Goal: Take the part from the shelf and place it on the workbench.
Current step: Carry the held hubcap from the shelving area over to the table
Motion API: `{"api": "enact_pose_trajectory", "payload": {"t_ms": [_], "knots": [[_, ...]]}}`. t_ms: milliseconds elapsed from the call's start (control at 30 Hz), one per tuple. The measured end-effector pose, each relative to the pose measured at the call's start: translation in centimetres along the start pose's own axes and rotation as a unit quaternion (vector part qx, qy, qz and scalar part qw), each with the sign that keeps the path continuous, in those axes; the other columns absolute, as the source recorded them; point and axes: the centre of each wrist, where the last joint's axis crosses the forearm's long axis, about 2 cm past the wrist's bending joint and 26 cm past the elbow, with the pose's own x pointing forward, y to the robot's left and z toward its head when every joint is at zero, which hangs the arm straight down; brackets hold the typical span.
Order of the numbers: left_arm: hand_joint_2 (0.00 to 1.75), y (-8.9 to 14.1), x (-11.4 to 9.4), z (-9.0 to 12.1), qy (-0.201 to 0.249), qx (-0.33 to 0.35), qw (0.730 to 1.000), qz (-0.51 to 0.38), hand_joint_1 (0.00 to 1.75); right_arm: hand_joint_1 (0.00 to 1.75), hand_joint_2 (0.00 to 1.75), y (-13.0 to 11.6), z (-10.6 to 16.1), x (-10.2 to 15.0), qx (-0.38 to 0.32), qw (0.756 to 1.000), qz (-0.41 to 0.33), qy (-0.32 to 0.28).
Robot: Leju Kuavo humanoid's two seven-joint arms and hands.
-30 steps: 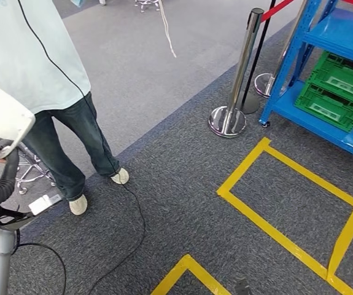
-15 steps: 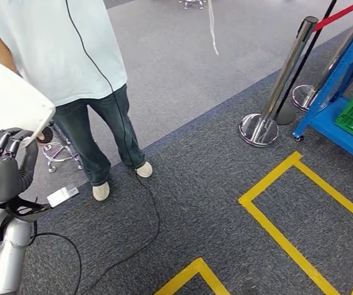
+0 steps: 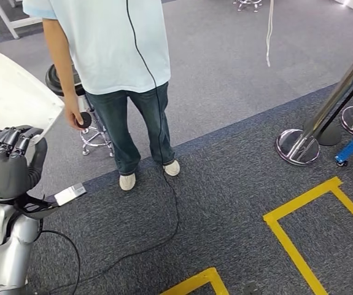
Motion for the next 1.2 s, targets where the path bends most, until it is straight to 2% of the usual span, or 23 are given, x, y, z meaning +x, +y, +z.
{"api": "enact_pose_trajectory", "payload": {"t_ms": [1200], "knots": [[1.75,-0.08,-0.08,-0.14,-0.004,-0.001,1.0,-0.001,1.75,0.0,0.0,-0.27,-0.18,0.03,-0.005,1.0,-0.001,0.0]]}}
